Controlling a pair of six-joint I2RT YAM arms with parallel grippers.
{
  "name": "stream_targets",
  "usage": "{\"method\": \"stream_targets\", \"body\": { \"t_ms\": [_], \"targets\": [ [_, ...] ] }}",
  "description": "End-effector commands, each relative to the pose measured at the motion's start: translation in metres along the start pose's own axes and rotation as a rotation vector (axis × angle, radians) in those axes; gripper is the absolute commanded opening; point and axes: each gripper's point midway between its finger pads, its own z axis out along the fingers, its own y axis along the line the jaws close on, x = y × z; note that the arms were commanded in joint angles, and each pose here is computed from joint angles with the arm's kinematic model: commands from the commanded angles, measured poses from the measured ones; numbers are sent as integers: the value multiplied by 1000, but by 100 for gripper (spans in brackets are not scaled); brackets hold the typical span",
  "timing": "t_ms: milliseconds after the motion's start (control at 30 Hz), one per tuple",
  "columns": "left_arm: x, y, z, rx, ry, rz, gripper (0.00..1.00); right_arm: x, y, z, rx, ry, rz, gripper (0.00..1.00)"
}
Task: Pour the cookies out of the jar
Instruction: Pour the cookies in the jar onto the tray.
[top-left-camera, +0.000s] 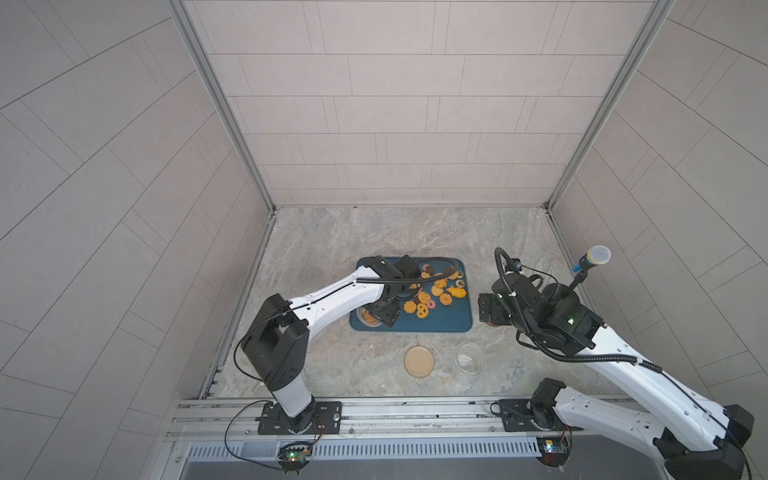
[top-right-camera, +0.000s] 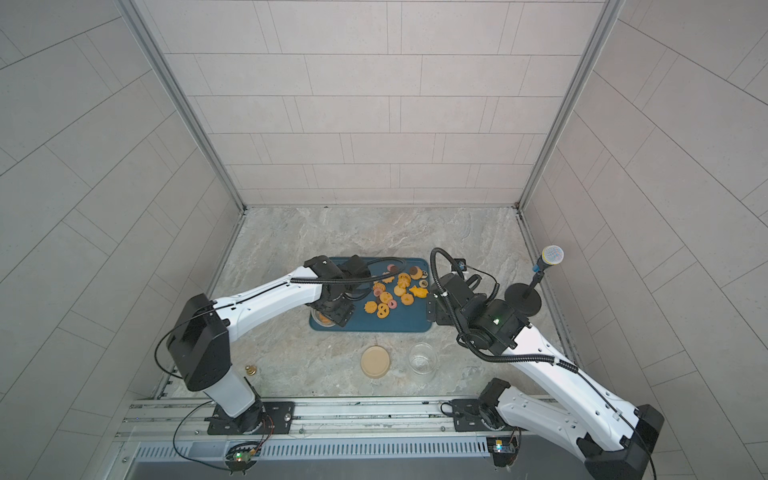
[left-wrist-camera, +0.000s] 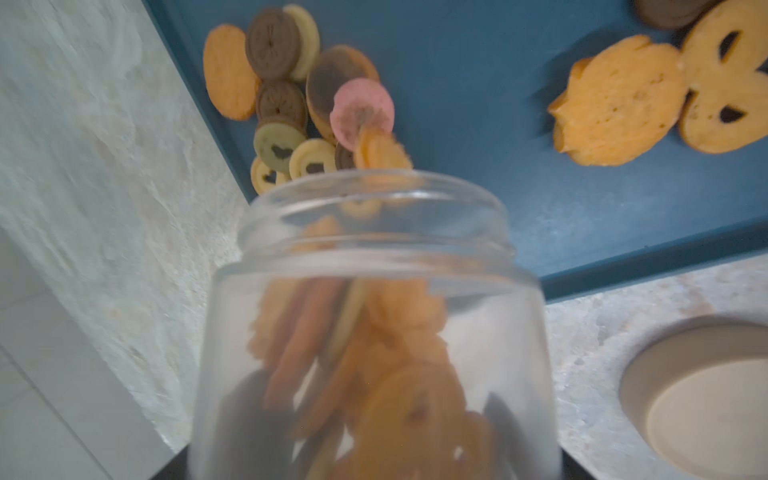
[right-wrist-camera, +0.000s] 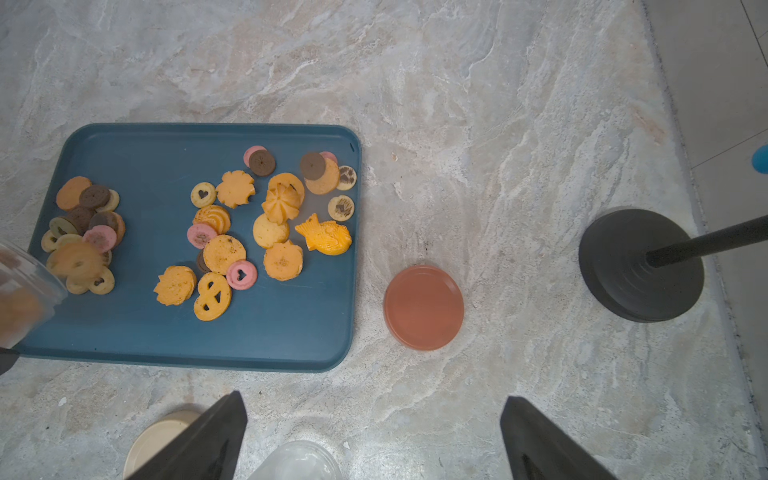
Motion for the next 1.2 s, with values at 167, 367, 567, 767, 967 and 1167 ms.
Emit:
{"method": "stream_targets", "body": {
  "t_ms": [167, 367, 567, 767, 967, 1167],
  "targets": [
    [-17, 37, -18, -208, -67, 48, 0, -2, -11, -8, 17, -23, 20, 100],
    [-21, 31, -32, -220, -87, 107, 0, -2, -9, -7, 14, -20, 30, 100],
    [-12, 13, -24, -81, -77, 43, 0, -1, -10, -5, 19, -18, 29, 100],
    [-3, -4, -23, 169, -71, -161, 0, 0, -12, -6, 21, -21, 31, 100],
    [-12, -15, -32, 680, -79, -664, 0, 2, -13, -6, 21, -20, 33, 100],
    [-53, -20, -51, 1234, -164, -1190, 0, 3, -13, -6, 20, -16, 36, 100]
  ]
}}
